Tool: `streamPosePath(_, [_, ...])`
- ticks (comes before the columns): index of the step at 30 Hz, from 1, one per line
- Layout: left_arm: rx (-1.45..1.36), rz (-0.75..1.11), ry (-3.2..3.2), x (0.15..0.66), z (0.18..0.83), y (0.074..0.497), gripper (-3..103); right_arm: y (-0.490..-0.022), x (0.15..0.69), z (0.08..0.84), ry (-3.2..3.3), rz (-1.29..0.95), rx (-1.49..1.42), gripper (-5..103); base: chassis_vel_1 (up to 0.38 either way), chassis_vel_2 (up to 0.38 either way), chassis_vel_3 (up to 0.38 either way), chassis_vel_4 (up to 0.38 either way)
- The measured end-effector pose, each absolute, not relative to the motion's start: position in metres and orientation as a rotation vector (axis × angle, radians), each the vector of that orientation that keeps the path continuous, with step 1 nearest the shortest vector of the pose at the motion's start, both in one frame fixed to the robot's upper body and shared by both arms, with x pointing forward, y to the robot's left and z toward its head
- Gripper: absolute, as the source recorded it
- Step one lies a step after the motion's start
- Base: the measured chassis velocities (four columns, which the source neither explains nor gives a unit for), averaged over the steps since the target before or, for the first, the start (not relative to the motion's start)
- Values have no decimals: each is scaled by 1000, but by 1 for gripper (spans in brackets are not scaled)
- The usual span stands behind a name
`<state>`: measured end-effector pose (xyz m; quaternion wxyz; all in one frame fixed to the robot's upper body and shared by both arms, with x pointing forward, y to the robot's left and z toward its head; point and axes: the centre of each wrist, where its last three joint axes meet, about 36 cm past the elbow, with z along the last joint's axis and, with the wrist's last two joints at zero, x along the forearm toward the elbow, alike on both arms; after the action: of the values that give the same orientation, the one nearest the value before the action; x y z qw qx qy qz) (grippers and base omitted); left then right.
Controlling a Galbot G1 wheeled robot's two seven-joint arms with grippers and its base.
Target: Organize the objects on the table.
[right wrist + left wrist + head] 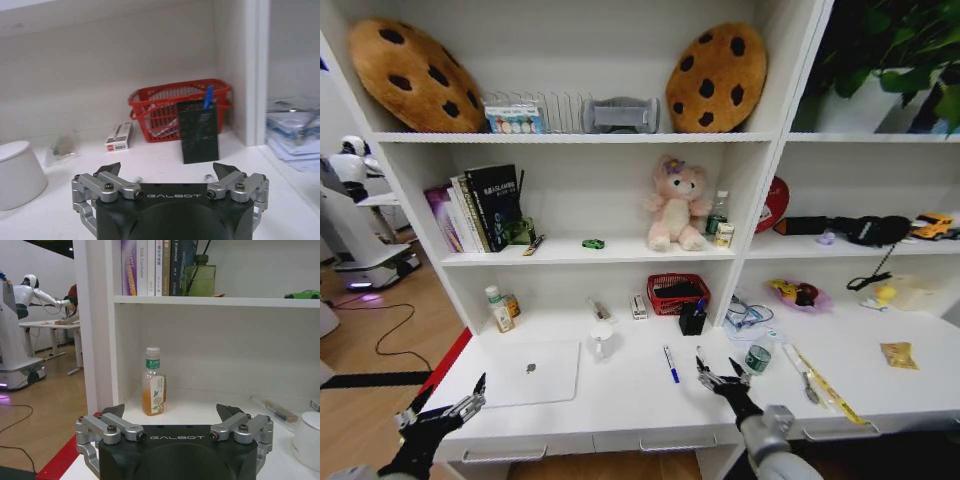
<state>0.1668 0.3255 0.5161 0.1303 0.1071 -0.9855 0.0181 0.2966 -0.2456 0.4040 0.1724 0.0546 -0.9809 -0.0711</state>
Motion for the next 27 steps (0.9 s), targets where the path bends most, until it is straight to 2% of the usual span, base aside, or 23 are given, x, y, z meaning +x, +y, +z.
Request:
streamPosePath(3, [313, 52, -2863, 167, 516, 326, 100, -236, 337, 382, -2689, -161, 193, 100, 27, 52, -23, -18])
streamPosePath(15, [312, 52, -2863, 167, 516, 326, 100, -199, 387, 368, -2659, -186, 186, 100, 0, 0, 0, 0])
streamPosePath(16, [312, 52, -2863, 167, 516, 326, 100, -197, 391, 369, -2657, -188, 187, 103, 0, 0, 0, 0])
streamPosePath(18, [312, 52, -2863, 167, 516, 326, 100, -194, 398, 369, -2650, -184, 188, 98, 0, 0, 0, 0])
streamPosePath(21, [312, 52, -2863, 167, 516, 326, 100, -193, 399, 369, -2641, -183, 185, 98, 0, 0, 0, 0])
streamPosePath(23, [312, 52, -2863, 167, 516, 326, 100, -191, 399, 368, -2615, -171, 181, 90, 0, 0, 0, 0])
streamPosePath(27, [312, 52, -2863, 167, 516, 326, 100, -193, 402, 366, -2610, -144, 175, 85, 0, 0, 0, 0])
